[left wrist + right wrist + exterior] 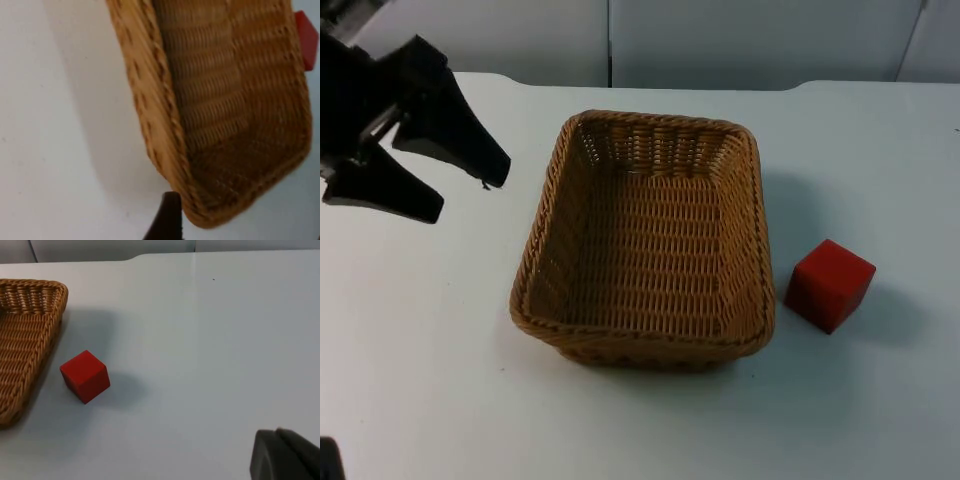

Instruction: Pick up the basket with the left hand and place the cube into the basket with the right hand.

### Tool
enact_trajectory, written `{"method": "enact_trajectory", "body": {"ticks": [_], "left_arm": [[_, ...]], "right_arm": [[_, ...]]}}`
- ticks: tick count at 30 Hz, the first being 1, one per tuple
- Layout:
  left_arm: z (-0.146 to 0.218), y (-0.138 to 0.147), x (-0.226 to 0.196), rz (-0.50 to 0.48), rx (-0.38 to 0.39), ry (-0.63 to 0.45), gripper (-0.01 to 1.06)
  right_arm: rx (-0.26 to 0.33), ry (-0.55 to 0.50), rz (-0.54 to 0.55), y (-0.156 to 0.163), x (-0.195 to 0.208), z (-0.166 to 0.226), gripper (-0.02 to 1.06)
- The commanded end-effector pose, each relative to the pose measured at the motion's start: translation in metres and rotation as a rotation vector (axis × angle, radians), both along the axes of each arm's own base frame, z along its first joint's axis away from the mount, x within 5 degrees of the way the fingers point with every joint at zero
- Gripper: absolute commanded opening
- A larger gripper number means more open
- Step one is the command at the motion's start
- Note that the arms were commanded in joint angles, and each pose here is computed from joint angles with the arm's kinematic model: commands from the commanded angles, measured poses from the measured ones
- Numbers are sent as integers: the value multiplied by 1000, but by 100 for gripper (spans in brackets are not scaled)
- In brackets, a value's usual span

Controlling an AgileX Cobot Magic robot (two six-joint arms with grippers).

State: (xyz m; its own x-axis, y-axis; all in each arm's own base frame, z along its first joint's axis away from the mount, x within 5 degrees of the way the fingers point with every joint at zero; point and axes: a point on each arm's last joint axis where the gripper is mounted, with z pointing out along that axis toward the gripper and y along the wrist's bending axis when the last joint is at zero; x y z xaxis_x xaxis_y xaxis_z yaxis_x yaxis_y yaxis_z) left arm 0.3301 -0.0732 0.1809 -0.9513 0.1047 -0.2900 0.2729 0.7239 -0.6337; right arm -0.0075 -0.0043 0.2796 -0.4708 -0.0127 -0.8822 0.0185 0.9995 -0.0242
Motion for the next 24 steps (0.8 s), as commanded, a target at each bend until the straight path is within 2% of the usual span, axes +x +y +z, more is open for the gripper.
{"method": "enact_trajectory", "body": {"ticks": [1, 6, 8, 10, 15, 20, 22, 23, 24], "left_arm": [[-12, -3, 15, -3, 10, 9, 76], [-33, -7, 46, -27, 36, 7, 76], [-43, -19, 58, -90, 91, -19, 76], [-49, -31, 65, -108, 116, -38, 76], [-63, -51, 75, -128, 116, -44, 76], [-73, -55, 81, -115, 121, -46, 75], [-84, -54, 85, -87, 137, -37, 67], [-90, -53, 86, -71, 150, -43, 57], [-100, -52, 88, -48, 163, -29, 36]], "right_arm": [[1, -9, -1, 1, 1, -1, 0], [1, -9, -1, 1, 1, -1, 0], [1, -9, -1, 1, 1, -1, 0], [1, -9, -1, 1, 1, -1, 0], [1, -9, -1, 1, 1, -1, 0], [1, -9, -1, 1, 1, -1, 0], [1, -9, -1, 1, 1, -1, 0], [1, -9, -1, 1, 1, -1, 0], [1, -9, -1, 1, 1, -1, 0]]}}
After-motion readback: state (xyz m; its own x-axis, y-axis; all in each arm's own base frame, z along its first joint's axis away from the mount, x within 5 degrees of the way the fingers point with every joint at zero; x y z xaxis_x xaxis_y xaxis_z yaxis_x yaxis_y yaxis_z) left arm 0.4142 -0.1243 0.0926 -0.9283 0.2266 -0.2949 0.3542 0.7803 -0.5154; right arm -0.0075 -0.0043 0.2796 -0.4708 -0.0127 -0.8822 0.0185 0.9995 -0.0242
